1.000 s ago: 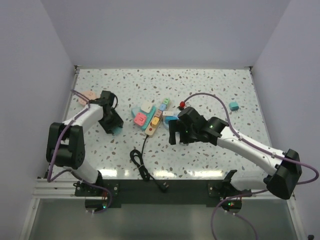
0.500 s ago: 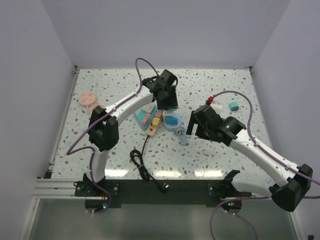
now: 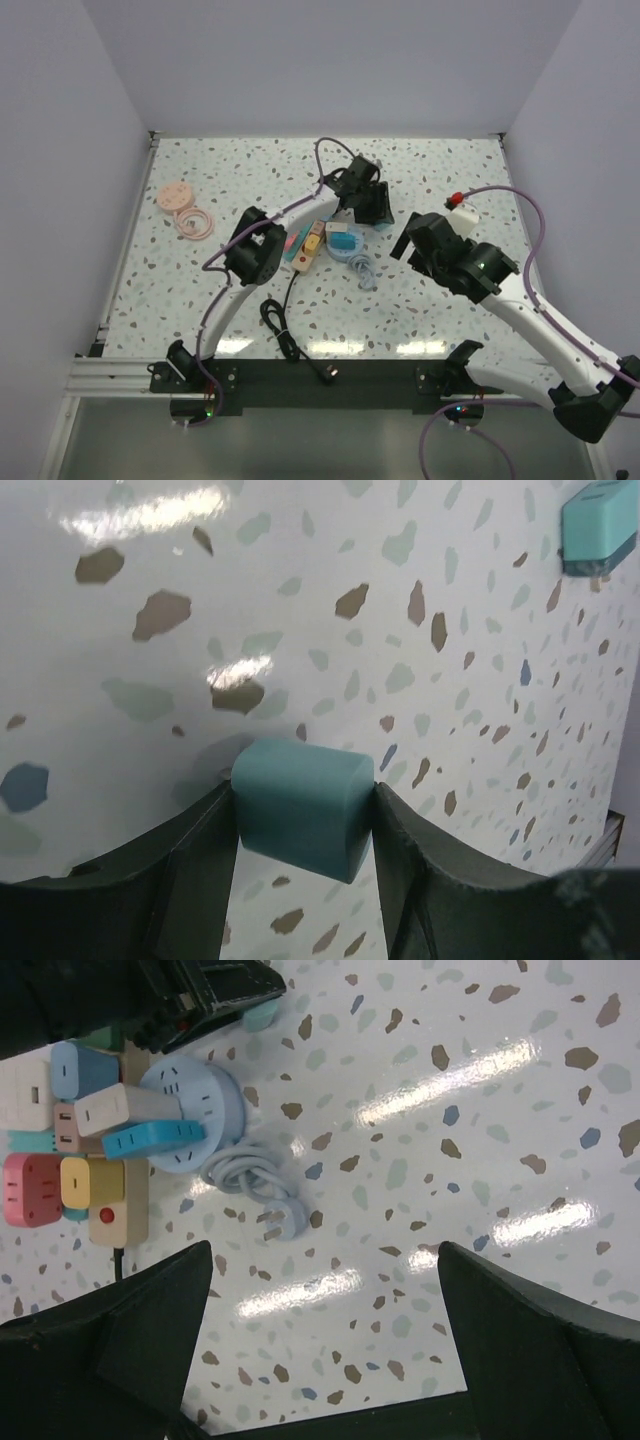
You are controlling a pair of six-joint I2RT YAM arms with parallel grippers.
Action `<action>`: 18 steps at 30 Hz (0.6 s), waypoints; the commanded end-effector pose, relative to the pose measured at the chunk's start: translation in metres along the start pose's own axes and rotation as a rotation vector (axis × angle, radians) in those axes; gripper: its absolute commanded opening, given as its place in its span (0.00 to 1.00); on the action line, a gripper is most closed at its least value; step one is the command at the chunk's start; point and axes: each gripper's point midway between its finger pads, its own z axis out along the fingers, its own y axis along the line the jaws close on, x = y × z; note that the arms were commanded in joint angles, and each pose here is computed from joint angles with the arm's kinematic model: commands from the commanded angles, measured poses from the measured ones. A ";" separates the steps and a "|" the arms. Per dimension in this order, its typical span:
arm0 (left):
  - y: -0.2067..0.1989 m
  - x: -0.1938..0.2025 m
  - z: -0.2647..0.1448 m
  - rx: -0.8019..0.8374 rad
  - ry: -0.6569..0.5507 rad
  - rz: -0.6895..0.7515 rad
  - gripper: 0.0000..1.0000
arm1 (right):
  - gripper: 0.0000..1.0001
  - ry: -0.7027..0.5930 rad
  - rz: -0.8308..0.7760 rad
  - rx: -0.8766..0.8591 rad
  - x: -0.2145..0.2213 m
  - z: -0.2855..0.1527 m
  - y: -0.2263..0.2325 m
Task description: Pull the plug off the socket
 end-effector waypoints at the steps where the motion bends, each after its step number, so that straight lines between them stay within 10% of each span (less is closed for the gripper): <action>1: -0.050 -0.030 0.008 0.215 -0.071 0.023 0.09 | 0.98 -0.077 0.036 0.053 -0.016 0.000 -0.009; 3: -0.054 -0.029 0.015 0.243 -0.059 0.014 0.13 | 0.98 -0.077 0.035 0.050 -0.016 0.000 -0.008; 10: -0.071 -0.044 -0.010 0.301 -0.125 0.023 0.83 | 0.98 -0.094 0.015 0.058 -0.019 0.003 -0.009; 18: -0.069 -0.095 -0.090 0.290 -0.265 0.030 1.00 | 0.98 -0.101 -0.001 0.091 -0.024 0.007 -0.008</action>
